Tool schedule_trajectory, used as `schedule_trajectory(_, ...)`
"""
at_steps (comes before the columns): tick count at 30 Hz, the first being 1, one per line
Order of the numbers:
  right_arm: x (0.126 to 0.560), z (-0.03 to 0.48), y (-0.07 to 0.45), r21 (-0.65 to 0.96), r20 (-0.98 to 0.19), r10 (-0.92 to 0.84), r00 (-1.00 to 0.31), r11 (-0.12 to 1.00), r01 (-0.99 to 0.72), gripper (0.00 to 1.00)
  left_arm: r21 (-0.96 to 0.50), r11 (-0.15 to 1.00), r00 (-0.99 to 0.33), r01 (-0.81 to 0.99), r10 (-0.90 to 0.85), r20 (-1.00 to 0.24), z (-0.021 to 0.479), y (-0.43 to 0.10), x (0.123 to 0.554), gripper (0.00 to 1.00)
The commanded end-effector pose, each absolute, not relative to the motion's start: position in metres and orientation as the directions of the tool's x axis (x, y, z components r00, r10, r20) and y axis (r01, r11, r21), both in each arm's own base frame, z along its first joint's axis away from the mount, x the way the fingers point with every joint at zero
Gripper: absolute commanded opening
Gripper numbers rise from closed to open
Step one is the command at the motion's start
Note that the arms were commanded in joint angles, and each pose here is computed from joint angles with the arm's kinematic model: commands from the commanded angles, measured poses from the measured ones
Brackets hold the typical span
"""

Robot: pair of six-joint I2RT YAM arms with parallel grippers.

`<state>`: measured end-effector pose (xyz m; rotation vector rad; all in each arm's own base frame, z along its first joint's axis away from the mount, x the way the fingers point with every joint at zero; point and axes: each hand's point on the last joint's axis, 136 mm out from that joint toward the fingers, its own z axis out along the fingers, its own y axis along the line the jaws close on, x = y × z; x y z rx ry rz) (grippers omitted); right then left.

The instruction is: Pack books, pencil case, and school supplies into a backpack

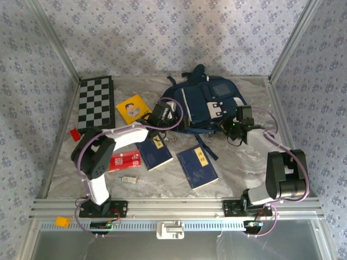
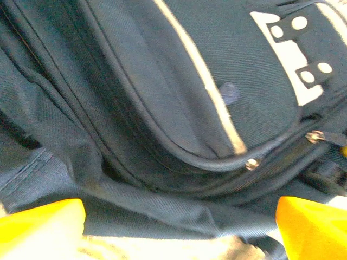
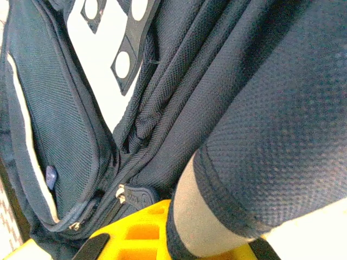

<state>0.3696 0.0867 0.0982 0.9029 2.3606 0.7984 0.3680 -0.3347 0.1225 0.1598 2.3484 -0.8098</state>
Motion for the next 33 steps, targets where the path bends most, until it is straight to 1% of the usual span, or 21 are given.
schedule_trajectory(1,0.382,0.133,0.087,0.736,-0.256,0.766,-0.59,0.55,0.395,0.0,-0.481,0.784,-0.755,0.392,-0.024,-0.655,0.15,-0.337,0.343,0.87)
schedule_trajectory(5,0.382,0.146,0.09,0.755,-0.253,0.785,-0.565,0.525,0.392,0.0,-0.446,0.785,-0.751,0.43,0.038,-0.659,0.154,-0.35,0.311,0.81)
schedule_trajectory(10,0.382,0.153,0.093,0.772,-0.226,0.804,-0.55,0.492,0.402,0.0,-0.458,0.744,-0.751,0.487,0.09,-0.654,0.149,-0.392,0.278,0.74)
schedule_trajectory(14,0.381,0.159,0.099,0.788,-0.209,0.814,-0.543,0.468,0.399,0.0,-0.407,0.731,-0.717,0.548,0.16,-0.678,0.139,-0.427,0.269,0.69)
schedule_trajectory(16,0.381,0.161,0.101,0.781,-0.214,0.812,-0.543,0.476,0.404,0.0,-0.356,0.74,-0.68,0.57,0.181,-0.711,0.134,-0.439,0.272,0.67)
schedule_trajectory(19,0.381,0.164,0.104,0.783,-0.22,0.809,-0.545,0.48,0.395,0.0,-0.322,0.746,-0.654,0.582,0.195,-0.731,0.125,-0.452,0.277,0.65)
schedule_trajectory(24,0.381,0.165,0.108,0.781,-0.223,0.806,-0.549,0.485,0.394,0.0,-0.284,0.797,-0.648,0.532,0.167,-0.743,0.105,-0.46,0.297,0.59)
schedule_trajectory(27,0.381,0.164,0.108,0.781,-0.222,0.805,-0.55,0.484,0.394,0.0,-0.256,0.84,-0.66,0.478,0.151,-0.736,0.091,-0.455,0.307,0.57)
schedule_trajectory(33,0.38,0.161,0.111,0.781,-0.215,0.801,-0.558,0.484,0.394,0.0,-0.235,0.846,-0.646,0.478,0.157,-0.747,0.082,-0.467,0.319,0.51)
